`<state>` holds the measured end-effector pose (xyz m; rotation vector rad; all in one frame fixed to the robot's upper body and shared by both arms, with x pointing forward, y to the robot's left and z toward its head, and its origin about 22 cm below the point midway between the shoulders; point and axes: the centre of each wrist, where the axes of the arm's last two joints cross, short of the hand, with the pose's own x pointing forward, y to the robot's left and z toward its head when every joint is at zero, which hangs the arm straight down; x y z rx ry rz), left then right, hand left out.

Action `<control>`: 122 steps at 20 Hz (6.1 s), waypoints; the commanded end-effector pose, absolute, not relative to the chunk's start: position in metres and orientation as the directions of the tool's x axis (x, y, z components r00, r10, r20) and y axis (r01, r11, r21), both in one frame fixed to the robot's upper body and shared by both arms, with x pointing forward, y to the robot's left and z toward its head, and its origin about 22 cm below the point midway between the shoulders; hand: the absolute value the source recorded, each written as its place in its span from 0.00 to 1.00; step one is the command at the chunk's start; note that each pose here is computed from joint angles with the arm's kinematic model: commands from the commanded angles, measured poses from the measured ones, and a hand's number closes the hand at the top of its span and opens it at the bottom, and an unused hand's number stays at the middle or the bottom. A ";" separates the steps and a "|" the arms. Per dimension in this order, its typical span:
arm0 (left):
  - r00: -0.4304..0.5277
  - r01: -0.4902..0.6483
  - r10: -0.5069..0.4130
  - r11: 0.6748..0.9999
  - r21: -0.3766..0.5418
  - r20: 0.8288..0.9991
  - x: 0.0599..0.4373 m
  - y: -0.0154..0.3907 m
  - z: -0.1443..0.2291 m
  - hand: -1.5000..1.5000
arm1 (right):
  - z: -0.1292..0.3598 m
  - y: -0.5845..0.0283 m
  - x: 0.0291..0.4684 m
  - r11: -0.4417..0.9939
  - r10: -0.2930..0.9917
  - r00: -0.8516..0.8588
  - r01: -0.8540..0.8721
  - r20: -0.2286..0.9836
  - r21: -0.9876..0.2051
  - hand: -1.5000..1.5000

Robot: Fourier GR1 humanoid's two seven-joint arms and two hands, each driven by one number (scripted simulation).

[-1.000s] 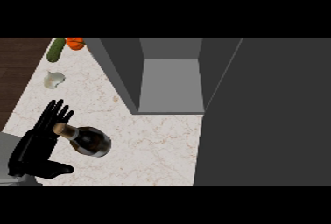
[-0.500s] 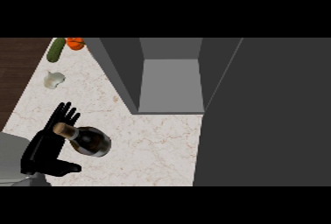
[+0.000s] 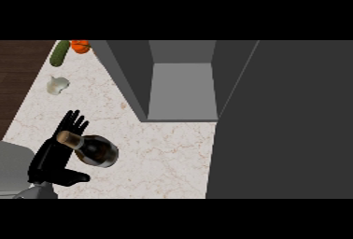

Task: Pick up the wine, place it into the cabinet and close the cabinet

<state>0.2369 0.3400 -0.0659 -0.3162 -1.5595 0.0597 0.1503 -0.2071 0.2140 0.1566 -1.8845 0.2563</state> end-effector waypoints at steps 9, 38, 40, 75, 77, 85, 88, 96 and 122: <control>0.065 0.192 0.268 0.942 -0.276 0.961 0.238 0.325 -0.093 0.00 | 0.221 -0.210 0.122 0.961 -0.019 -0.372 -0.262 0.928 -0.085 0.00; -0.170 0.059 0.120 0.992 -0.112 0.978 0.228 0.319 -0.099 1.00 | 0.217 -0.220 0.126 0.965 0.007 -0.372 -0.242 0.928 -0.105 0.00; -0.220 0.039 0.110 0.994 -0.104 0.969 0.232 0.330 -0.095 1.00 | 0.214 -0.215 0.121 0.963 -0.011 -0.363 -0.255 0.932 -0.088 0.00; -0.318 0.266 0.243 0.951 -0.160 0.916 0.245 0.135 0.097 1.00 | 0.208 -0.216 0.135 0.962 -0.045 -0.346 -0.267 0.937 -0.052 0.00; -0.300 0.266 0.265 0.946 -0.186 0.917 0.245 0.115 0.107 1.00 | 0.197 -0.224 0.133 0.958 -0.036 -0.373 -0.276 0.927 -0.074 0.00; -0.306 0.228 0.237 0.959 -0.171 0.922 0.256 0.088 0.129 1.00 | 0.217 -0.215 0.121 0.964 -0.047 -0.351 -0.260 0.935 -0.049 0.00; -0.330 0.184 0.195 0.973 -0.140 0.924 0.285 0.076 0.139 1.00 | 0.204 -0.220 0.133 0.961 -0.048 -0.362 -0.270 0.931 -0.056 0.00; -0.336 0.168 0.176 0.978 -0.125 0.925 0.284 0.054 0.137 1.00 | 0.205 -0.222 0.126 0.962 -0.029 -0.363 -0.264 0.931 -0.073 0.00; -0.339 0.036 0.057 0.998 -0.047 0.939 0.305 0.056 0.054 1.00 | 0.215 -0.221 0.123 0.965 -0.021 -0.360 -0.253 0.933 -0.076 0.00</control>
